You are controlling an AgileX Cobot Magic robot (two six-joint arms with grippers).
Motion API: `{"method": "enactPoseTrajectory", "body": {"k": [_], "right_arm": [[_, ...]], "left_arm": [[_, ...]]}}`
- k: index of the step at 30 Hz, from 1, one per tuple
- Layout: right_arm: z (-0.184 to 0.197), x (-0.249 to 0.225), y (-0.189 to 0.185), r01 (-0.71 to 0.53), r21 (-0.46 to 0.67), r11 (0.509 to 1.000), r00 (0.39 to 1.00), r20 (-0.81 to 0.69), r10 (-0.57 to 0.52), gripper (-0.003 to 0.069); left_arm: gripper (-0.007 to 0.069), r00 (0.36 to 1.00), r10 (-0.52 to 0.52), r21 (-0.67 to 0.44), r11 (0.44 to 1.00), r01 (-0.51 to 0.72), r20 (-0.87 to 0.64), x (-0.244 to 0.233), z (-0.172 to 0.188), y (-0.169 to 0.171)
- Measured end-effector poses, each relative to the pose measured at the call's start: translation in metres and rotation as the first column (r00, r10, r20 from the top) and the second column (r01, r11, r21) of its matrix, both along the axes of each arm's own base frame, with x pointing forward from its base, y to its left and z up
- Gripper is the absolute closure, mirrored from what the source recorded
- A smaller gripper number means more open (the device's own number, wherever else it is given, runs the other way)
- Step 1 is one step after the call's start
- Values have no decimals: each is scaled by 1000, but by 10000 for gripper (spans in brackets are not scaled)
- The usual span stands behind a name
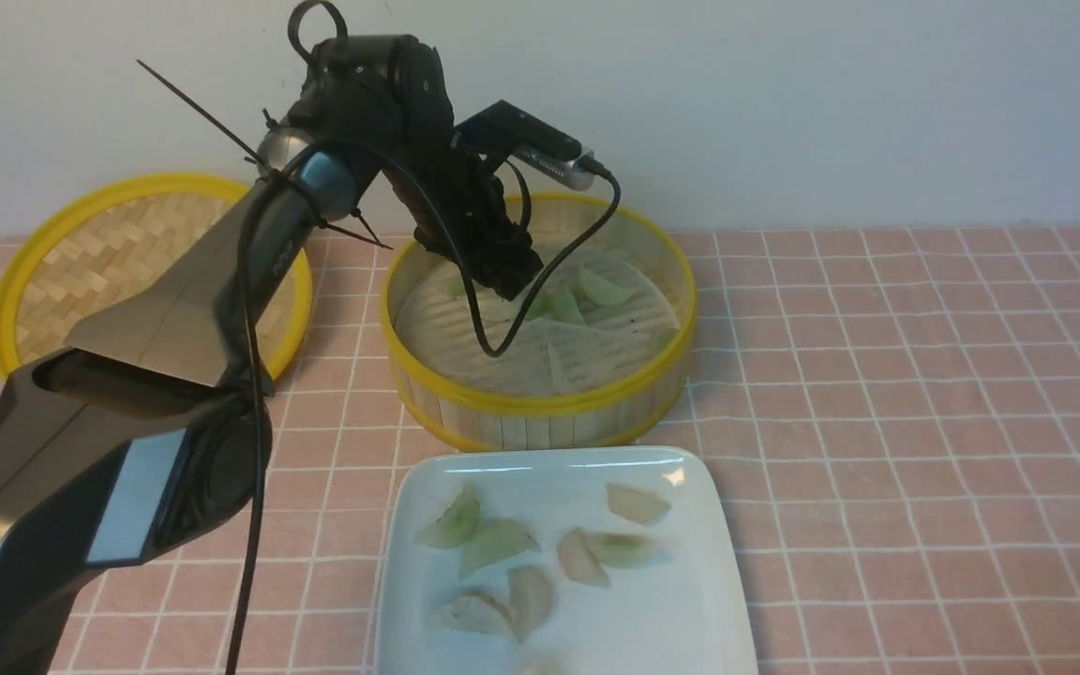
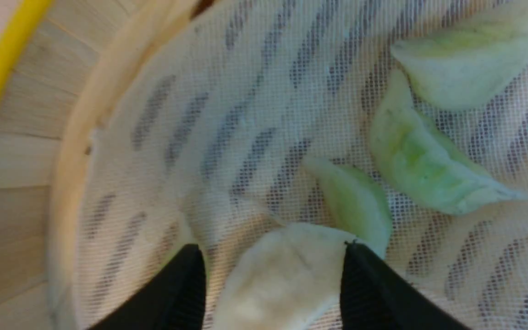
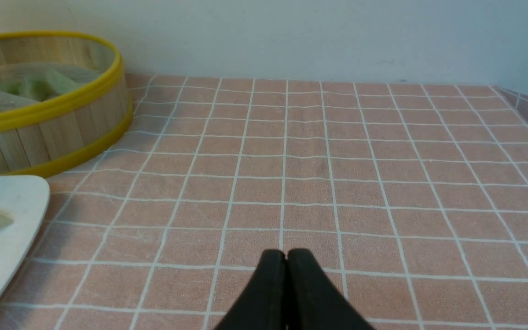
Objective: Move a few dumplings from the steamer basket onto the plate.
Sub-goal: Use the left arm to grab a dumpling from the steamer
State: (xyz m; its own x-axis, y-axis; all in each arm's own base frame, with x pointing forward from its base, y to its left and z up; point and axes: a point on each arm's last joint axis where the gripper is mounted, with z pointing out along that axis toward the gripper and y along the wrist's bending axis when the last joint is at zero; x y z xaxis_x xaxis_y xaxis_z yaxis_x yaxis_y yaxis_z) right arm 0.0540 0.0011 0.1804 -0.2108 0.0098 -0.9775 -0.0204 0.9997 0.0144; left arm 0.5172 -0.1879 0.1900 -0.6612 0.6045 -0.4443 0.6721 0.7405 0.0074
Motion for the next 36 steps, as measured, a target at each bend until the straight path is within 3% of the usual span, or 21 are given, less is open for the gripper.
{"method": "enactPoseTrajectory", "body": {"k": [6,11,16,21,25,30,34,36], "right_arm": [[0,0,0,0,0,1000,1000,0,0,673],[0,0,0,0,0,1000,1000,0,0,673],[0,0,0,0,0,1000,1000,0,0,673],[0,0,0,0,0,1000,1000,0,0,673],[0,0,0,0,0,1000,1000,0,0,673],[0,0,0,0,0,1000,1000,0,0,673],[0,0,0,0,0,1000,1000,0,0,673],[0,0,0,0,0,1000,1000,0,0,673]], "left_arm": [[283,999,-35,83,996,34,15,-4,-7,-9],[306,1000,5,72,997,-6,9,-4,-7,-10],[408,991,132,26,991,-131,-28,-5,-7,-13],[601,987,154,15,988,-153,-43,-17,15,-16],[631,991,132,10,991,-132,-32,-33,45,-17],[601,999,44,81,996,-44,-3,-36,46,-15],[486,999,36,163,986,-32,-16,-30,22,-11],[393,999,37,204,978,-31,-24,-27,10,-9]]}}
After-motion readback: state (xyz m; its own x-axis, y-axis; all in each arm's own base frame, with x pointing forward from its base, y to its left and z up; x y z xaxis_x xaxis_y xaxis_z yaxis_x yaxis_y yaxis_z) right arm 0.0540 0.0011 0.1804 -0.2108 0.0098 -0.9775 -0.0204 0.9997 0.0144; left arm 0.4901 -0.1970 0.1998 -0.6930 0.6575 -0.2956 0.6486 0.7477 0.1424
